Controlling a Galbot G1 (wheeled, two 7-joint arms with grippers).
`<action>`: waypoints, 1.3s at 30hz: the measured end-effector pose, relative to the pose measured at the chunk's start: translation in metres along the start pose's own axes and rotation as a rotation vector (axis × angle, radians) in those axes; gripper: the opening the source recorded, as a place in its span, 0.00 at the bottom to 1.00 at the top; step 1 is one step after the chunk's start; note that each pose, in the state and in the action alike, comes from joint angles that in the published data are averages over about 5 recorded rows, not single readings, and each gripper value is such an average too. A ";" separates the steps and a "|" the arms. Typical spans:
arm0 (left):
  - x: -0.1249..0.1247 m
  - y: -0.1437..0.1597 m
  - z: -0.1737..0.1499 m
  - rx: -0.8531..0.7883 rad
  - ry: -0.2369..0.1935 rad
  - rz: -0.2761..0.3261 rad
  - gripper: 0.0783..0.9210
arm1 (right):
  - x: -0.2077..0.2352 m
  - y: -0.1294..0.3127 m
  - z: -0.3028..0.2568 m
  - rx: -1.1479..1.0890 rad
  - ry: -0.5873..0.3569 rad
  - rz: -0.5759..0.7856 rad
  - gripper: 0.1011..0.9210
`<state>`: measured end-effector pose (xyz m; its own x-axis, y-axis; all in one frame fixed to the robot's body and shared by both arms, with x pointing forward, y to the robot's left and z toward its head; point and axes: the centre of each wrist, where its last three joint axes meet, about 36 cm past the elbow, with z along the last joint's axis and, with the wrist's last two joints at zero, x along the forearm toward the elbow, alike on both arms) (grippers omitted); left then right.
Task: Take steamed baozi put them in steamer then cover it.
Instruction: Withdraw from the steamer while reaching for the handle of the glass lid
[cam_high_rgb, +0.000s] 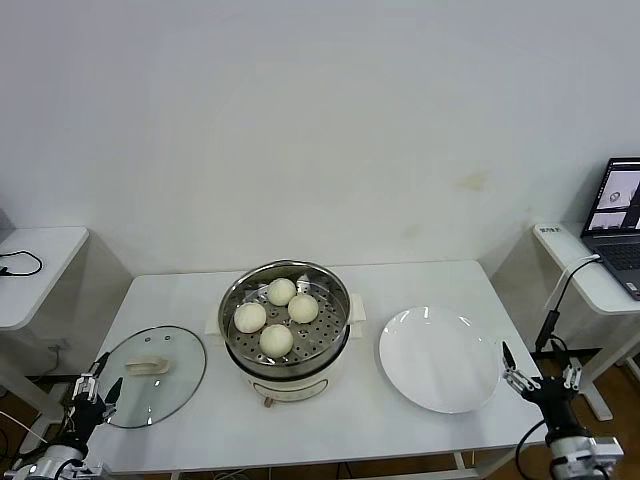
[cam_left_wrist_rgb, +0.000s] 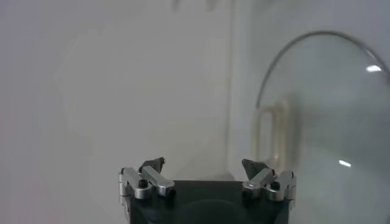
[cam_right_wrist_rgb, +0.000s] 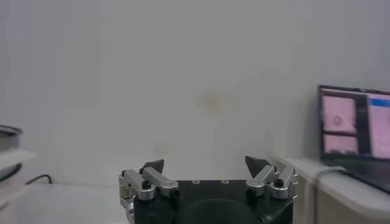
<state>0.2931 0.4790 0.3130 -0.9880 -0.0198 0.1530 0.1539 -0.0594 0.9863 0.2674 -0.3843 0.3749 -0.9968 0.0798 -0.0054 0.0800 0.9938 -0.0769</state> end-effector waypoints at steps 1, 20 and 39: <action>-0.001 -0.001 0.000 -0.009 -0.004 0.005 0.88 | 0.002 0.001 0.001 -0.002 0.004 0.005 0.88; -0.048 -0.007 -0.004 -0.090 -0.047 0.030 0.88 | 0.028 0.000 0.016 -0.006 0.057 0.063 0.88; -0.087 -0.013 -0.002 -0.088 -0.039 0.037 0.88 | 0.037 0.000 0.023 -0.008 0.083 0.076 0.88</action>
<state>0.3770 0.4797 0.2864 -0.9810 0.0156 0.1932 0.1889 -0.1469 0.9709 0.2301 -0.3829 0.3514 -0.9843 0.1611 0.0721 0.1560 0.9851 -0.0718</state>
